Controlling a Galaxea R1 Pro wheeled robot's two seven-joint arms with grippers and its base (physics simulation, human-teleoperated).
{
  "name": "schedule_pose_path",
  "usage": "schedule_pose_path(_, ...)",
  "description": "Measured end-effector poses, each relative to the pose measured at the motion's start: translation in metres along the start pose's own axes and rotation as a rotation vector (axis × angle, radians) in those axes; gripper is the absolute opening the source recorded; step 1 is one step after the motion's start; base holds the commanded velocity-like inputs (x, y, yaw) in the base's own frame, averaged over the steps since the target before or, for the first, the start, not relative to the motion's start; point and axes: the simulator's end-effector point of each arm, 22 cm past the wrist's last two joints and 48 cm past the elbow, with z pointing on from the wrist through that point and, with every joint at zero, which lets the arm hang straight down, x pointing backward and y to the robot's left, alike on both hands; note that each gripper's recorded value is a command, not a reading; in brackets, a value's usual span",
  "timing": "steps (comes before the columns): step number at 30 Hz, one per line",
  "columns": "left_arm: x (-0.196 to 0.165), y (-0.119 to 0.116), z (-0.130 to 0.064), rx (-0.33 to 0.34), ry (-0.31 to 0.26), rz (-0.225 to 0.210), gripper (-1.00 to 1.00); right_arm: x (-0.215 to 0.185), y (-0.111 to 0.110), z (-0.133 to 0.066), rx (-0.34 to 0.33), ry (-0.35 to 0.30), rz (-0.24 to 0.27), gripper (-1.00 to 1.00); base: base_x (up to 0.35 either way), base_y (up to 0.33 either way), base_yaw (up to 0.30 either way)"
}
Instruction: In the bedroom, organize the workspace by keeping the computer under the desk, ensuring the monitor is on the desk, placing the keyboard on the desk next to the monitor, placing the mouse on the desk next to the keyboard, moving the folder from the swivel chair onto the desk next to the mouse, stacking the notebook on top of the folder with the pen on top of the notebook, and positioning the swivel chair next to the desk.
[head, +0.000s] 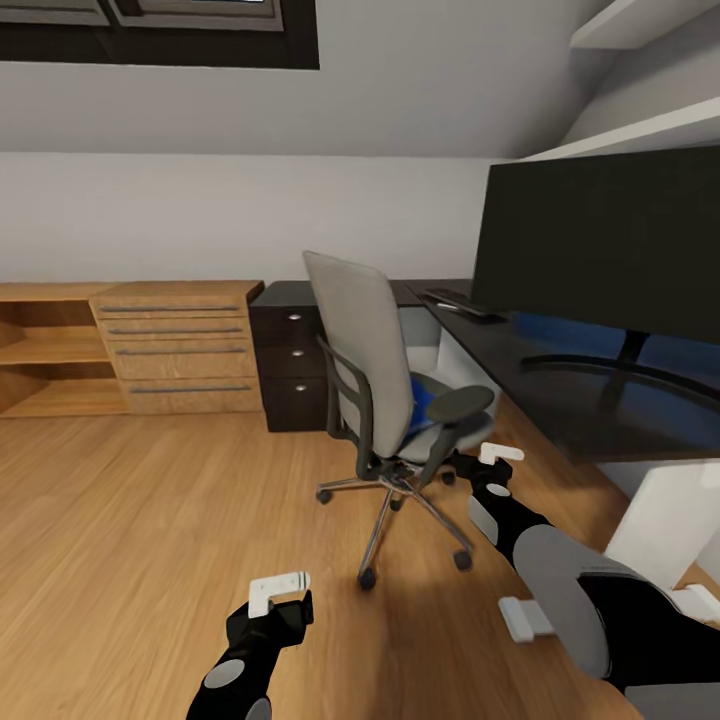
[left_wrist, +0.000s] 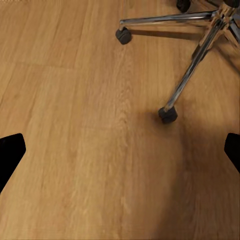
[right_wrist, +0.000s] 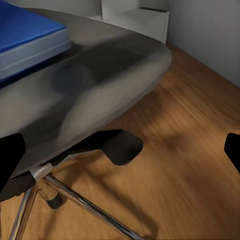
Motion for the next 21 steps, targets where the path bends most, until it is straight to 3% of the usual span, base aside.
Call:
schedule_pose_path(15, -0.0006, 0.0080, 0.0018, -0.016, 0.002, -0.010, 1.00, 0.0002, 0.0043, -0.0004, -0.010, -0.001, -0.002, 1.00, 0.066, 0.000, 0.005)
schedule_pose_path(21, -0.0005, 0.0092, 0.0020, -0.018, 0.002, -0.012, 1.00, 0.0002, 0.0036, -0.0003, -0.007, 0.000, 0.000, 1.00, 0.001, 0.000, 0.150)
